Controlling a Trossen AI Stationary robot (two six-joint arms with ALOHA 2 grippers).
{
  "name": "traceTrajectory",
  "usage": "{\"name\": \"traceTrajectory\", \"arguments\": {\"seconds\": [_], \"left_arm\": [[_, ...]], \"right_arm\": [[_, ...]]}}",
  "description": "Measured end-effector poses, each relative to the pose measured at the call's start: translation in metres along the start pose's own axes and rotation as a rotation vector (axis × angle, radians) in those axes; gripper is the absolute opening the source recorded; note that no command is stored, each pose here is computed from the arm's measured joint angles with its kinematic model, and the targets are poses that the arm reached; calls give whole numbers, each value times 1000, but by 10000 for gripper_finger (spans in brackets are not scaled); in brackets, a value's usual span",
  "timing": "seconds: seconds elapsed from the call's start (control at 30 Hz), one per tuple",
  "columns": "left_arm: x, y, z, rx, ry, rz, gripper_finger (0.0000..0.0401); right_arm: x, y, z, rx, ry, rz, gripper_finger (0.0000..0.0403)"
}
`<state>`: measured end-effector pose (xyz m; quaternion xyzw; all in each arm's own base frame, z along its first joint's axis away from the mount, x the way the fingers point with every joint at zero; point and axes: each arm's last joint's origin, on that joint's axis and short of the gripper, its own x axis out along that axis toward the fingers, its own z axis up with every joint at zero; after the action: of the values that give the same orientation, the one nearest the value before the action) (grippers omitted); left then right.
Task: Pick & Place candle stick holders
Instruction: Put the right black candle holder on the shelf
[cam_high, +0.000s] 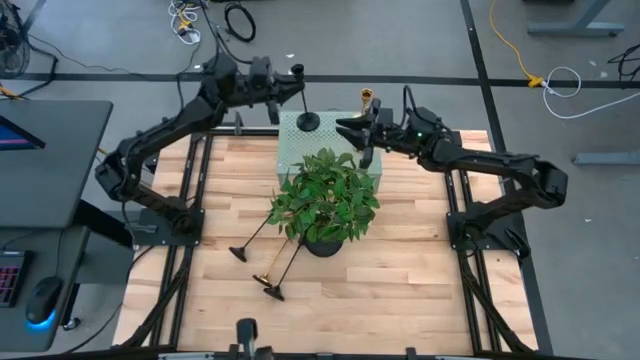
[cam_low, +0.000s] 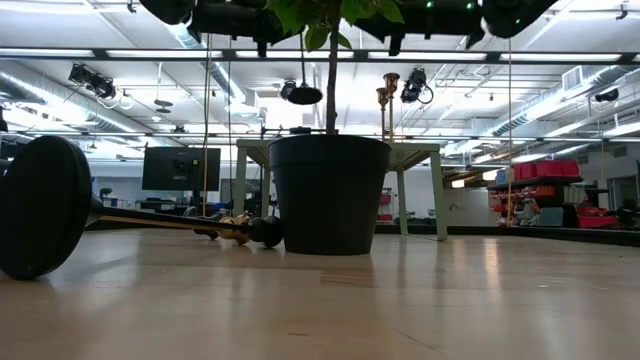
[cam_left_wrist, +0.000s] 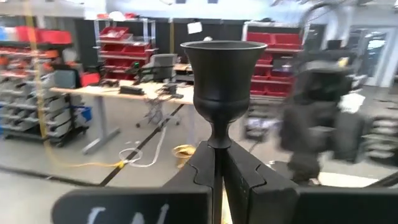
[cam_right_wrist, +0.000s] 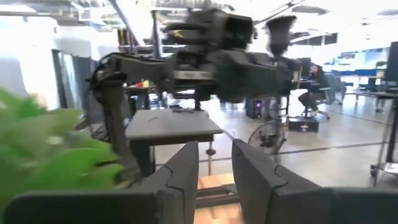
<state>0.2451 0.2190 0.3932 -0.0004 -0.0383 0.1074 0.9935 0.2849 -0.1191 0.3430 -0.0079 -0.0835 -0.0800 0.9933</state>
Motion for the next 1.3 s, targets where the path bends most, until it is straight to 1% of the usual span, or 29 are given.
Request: {"name": "traceTrajectory", "arguments": {"seconds": [0.2, 0.37, 0.47, 0.63, 0.83, 0.9, 1.03, 1.3], "left_arm": [[-8, 14, -8, -3, 81, 51, 13], [-13, 21, -15, 10, 151, 113, 13], [-16, 24, -19, 14, 178, 127, 13], [-17, 26, -40, 45, 214, 156, 13], [-24, 32, -64, 96, 122, 186, 13], [-27, 33, -69, 91, 90, 173, 13], [-31, 32, -79, 66, 82, 162, 13], [-29, 35, -87, 92, 69, 172, 13]], "right_arm": [[-10, 10, 12, -1, 13, 18, 97], [-15, 18, 20, 0, 1, 43, 92], [-19, 25, 24, 5, 7, 62, 91], [-24, 36, 28, 15, 28, 95, 91], [-25, 43, 30, 9, 24, 119, 91], [-25, 43, 30, 10, 26, 122, 91], [-25, 43, 29, -5, 32, 121, 91], [-25, 43, 28, -20, 43, 111, 91]]}}
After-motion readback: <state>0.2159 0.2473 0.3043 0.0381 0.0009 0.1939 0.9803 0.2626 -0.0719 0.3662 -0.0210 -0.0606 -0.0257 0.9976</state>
